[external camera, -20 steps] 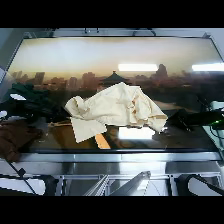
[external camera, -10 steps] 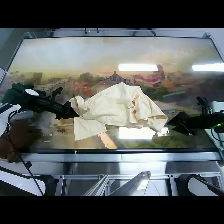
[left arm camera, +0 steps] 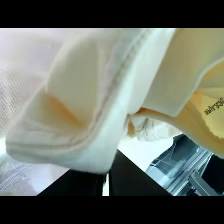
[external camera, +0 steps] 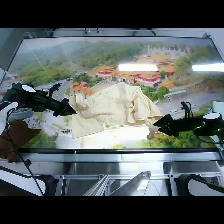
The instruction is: Fold the shirts.
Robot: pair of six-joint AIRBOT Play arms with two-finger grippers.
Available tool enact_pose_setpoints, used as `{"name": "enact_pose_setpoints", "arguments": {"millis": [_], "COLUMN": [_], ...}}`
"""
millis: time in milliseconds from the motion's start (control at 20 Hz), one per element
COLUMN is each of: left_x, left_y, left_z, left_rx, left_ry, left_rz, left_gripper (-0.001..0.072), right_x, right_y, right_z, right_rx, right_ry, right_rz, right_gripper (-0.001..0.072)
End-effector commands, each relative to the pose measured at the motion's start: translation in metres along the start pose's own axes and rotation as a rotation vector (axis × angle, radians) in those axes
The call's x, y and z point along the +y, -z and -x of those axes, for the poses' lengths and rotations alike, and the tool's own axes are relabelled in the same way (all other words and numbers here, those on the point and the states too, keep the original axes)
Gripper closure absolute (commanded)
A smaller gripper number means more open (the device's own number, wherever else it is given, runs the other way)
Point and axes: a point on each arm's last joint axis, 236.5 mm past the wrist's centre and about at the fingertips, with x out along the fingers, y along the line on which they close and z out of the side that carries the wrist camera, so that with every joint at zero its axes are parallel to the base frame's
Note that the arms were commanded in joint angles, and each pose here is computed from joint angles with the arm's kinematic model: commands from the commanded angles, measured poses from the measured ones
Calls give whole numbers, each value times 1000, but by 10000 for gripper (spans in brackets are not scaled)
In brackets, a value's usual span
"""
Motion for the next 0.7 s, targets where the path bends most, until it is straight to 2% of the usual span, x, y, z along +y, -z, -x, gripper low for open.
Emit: {"name": "enact_pose_setpoints", "arguments": {"millis": [0, 100, 200, 300, 450, 550, 650], "left_x": [-4, -10, -28, -73, -197, -277, -334], "left_y": [5, 11, 15, 13, 35, 69, 107], "left_z": [1, 4, 22, 68, 173, 255, 325], "left_rx": [22, 42, 21, -81, -297, -495, -716], "left_ry": [15, 30, 32, 88, 361, 503, 538], "left_rz": [0, -7, -52, -144, -413, -626, -807], "left_gripper": [690, 691, 691, 689, 688, 688, 687], "right_x": [34, 71, 115, 163, 239, 269, 287], "right_y": [7, 12, 17, 13, 7, 7, 6], "right_z": [-28, -14, 26, 93, 231, 309, 370], "right_rx": [31, 46, 48, -39, -345, -580, -784], "right_ry": [-150, -304, -460, -598, -748, -721, -656], "right_rz": [53, 96, 183, 297, 543, 687, 748], "right_gripper": [445, 608, 685, 685, 685, 685, 685]}}
